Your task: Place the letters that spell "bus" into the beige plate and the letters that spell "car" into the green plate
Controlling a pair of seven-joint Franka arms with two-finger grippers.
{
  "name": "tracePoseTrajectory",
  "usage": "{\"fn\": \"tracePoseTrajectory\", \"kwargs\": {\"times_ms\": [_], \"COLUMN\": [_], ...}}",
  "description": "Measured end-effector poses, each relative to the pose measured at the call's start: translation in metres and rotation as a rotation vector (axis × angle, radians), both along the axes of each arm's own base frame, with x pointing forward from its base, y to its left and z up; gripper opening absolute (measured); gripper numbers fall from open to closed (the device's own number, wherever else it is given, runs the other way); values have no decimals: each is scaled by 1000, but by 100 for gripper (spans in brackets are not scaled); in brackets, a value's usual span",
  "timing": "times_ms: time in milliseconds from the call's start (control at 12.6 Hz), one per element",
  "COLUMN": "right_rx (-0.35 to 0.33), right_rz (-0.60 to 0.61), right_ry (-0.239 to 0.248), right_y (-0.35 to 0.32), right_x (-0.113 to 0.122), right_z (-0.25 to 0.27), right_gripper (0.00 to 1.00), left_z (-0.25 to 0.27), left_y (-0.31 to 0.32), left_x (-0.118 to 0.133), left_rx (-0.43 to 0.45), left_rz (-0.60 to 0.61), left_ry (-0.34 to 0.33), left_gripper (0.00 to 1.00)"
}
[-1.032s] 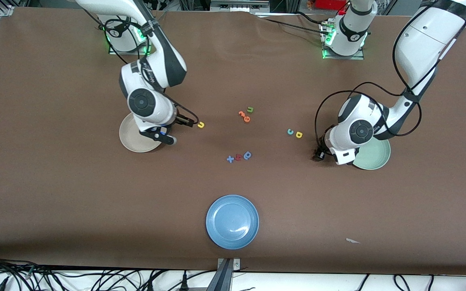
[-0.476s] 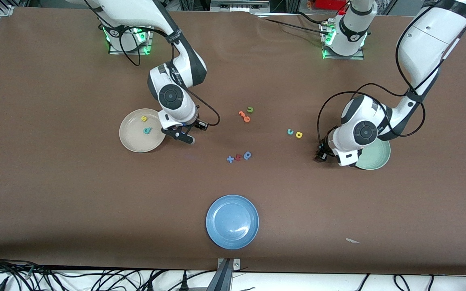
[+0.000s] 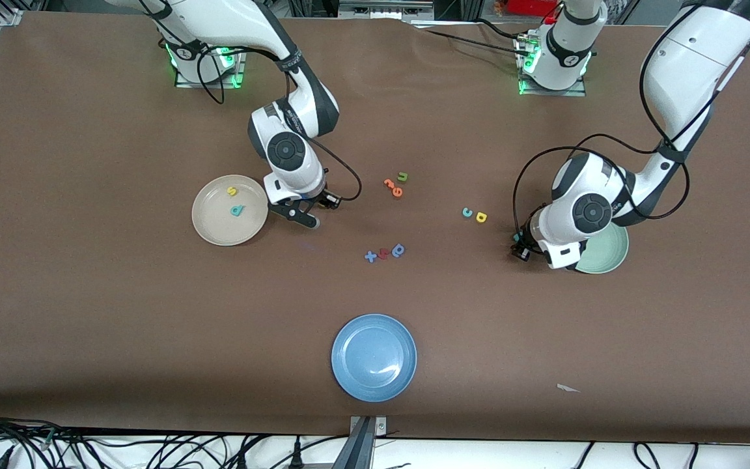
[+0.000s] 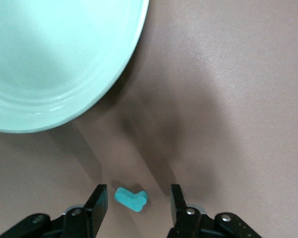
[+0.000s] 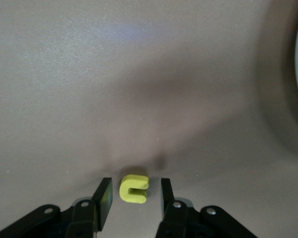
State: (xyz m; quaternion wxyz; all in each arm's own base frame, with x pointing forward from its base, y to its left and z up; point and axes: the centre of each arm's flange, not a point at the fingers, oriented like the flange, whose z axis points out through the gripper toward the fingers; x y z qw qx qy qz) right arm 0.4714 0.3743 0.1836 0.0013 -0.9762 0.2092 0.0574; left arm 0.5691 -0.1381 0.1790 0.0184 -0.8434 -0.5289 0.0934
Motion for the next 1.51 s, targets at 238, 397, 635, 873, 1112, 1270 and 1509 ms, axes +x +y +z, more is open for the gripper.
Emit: {"fn": "tracePoseTrajectory", "kwargs": {"times_ms": [238,397,635,873,1112,1270,1509], "right_rx": [2,4,5,7,10,-2,-28], "right_rz": [-26,-28,-28,-29,-32,-7,98], "right_ry": [-22,-28,-30,-33,-39,-24,35], "right_y": [-2,4,6,7,6,-7,-64], "right_x": [-6,-10,-12,-11,-5,11,41], "right_z": [-8,-8,-8,-7,0,22,62], "right_gripper": [44,44,41,27,27,27,27], "left_z": [15,15,12,10,4,2,1], "left_y": [5,6,2,1,1,1,1], "left_x": [4,3,-1,-2,-5,-6,-7], "left_rx": [-30,-32,-31,-29,-14,-15,-16], "left_rz": [13,13,2,-3,-32,-32,-33], "left_ry": [-9,-4,5,8,8,12,14], "left_gripper": [60,60,60,54,45,51,54]}}
